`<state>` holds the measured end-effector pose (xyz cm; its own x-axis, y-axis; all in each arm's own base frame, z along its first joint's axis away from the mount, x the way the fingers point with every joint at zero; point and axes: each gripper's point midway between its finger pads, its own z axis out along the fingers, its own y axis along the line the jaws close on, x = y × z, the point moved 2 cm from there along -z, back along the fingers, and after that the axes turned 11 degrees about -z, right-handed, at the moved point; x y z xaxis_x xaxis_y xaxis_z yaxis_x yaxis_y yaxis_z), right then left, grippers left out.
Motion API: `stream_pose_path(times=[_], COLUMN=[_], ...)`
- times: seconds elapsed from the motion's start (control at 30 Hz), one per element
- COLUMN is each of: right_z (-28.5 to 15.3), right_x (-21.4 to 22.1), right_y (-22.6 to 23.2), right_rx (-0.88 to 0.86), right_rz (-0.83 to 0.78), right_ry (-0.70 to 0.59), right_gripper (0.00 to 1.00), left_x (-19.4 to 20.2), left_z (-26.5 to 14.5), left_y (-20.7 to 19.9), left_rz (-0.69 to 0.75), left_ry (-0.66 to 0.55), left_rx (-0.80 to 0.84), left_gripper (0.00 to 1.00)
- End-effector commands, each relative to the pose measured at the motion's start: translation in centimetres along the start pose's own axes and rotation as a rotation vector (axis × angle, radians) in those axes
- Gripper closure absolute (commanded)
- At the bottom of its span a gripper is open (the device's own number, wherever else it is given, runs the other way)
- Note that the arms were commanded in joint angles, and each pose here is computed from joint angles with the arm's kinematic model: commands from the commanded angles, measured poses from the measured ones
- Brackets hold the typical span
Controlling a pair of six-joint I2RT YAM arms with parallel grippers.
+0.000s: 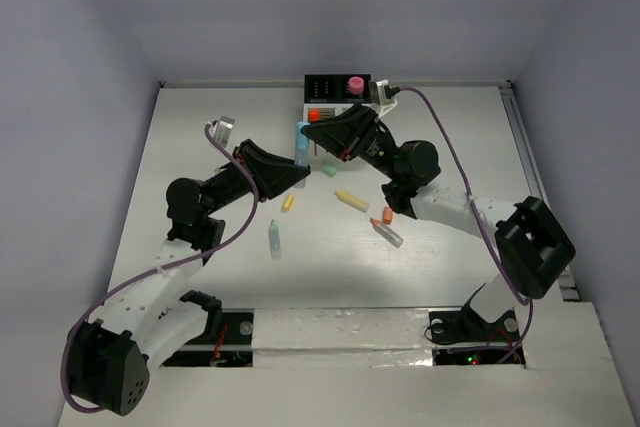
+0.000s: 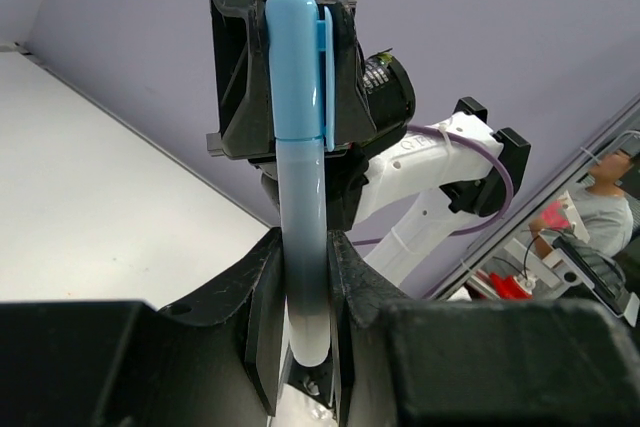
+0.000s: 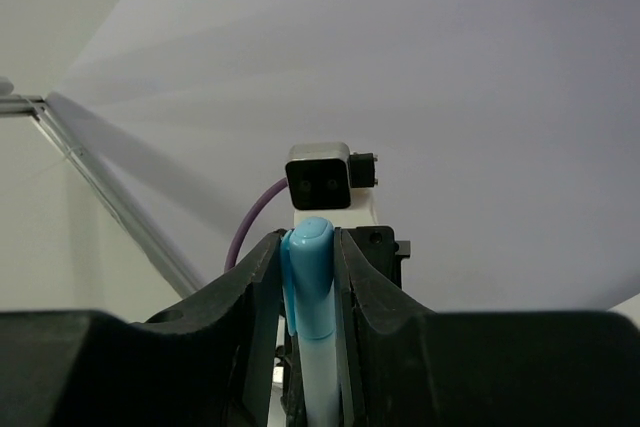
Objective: Sort the stationery into containers
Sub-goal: Close the pen cap on the pen.
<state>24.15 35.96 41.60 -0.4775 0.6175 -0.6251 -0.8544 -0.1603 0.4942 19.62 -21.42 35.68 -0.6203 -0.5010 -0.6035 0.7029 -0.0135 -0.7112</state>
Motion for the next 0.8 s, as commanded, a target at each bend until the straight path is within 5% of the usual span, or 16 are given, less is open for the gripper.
stream_pose_path(times=[0.0, 0.4, 0.77], right_z=[-1.4, -7.4, -11.9], right_x=[4.2, 12.9, 16.9], right_y=[0.9, -1.5, -1.0], right_rx=[-0.003, 0.239, 0.291], right_rz=[0.013, 0.054, 0.136], right_ry=[0.176, 0.542, 0.599], right_gripper=[1.0, 1.0, 1.0], left_x=[-5.1, -7.2, -8.5], left_z=[1.3, 2.9, 4.2], left_y=[-5.9, -9.6, -11.1], left_rz=[0.214, 0.208, 0.222], left_ry=[-0.168, -0.137, -0.127], left_rx=[0.151, 0.252, 0.274], left_gripper=[1.0, 1.0, 1.0])
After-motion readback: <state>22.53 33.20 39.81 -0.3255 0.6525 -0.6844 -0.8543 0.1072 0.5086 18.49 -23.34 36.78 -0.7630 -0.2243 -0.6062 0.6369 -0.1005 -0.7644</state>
